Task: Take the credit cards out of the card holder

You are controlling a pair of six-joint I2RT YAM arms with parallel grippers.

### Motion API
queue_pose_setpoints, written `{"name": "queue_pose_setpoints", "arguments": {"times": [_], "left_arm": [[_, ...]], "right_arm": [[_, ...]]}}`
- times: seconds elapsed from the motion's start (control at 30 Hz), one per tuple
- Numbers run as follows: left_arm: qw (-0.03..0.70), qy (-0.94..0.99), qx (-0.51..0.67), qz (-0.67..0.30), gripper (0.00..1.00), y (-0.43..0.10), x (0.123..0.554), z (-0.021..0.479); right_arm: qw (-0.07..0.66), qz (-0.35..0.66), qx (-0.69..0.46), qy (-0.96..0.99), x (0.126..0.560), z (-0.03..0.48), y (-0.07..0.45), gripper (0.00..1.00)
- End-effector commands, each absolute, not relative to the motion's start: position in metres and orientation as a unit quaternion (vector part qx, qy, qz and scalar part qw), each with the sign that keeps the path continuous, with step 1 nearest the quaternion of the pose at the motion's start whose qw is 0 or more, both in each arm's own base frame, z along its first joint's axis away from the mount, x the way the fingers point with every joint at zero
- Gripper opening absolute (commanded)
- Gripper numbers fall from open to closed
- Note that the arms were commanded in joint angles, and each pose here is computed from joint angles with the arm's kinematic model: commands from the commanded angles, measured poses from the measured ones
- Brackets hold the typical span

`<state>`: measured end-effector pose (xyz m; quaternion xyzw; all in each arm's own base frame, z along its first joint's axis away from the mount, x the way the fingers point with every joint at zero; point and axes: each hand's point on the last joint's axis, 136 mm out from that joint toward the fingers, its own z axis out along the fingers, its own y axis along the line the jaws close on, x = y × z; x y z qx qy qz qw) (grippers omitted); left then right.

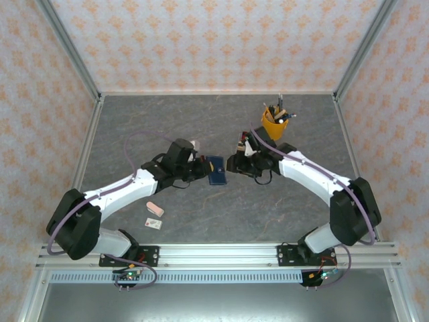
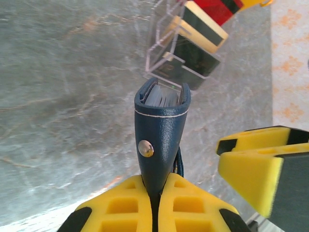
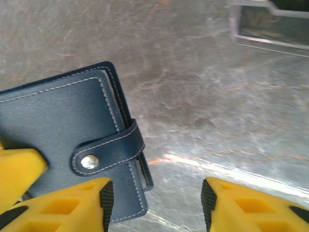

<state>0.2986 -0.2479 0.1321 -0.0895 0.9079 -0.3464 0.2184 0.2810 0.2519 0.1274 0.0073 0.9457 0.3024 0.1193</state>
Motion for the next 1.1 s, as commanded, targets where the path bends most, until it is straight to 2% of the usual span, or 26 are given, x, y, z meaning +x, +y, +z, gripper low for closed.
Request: {"name": "queue_pose_setpoints", "arguments": {"times": [0.0,0.17,0.47,0.9,1.07], "left_arm": [[0.220,0.912,-0.065,-0.340,0.00,-0.242,0.298,0.142],[0.224,0.912,-0.060,-0.338,0.00,-0.240,0.304,0.145],[0.229,0.908,-0.069,-0.343,0.00,-0.241,0.309,0.146],[0.243,0.906,-0.086,-0.335,0.00,-0.238,0.316,0.145],[0.245,0.907,-0.088,-0.332,0.00,-0.237,0.317,0.145]], "right_arm": [[0.146,0.354,-0.007,0.924,0.301,0.155,0.287,0.50],[0.126,0.357,-0.025,0.925,0.302,0.149,0.310,0.45],[0.095,0.338,-0.031,0.936,0.297,0.126,0.314,0.37],[0.078,0.325,-0.045,0.941,0.285,0.116,0.314,0.37],[0.073,0.308,-0.041,0.948,0.283,0.108,0.309,0.34]]}}
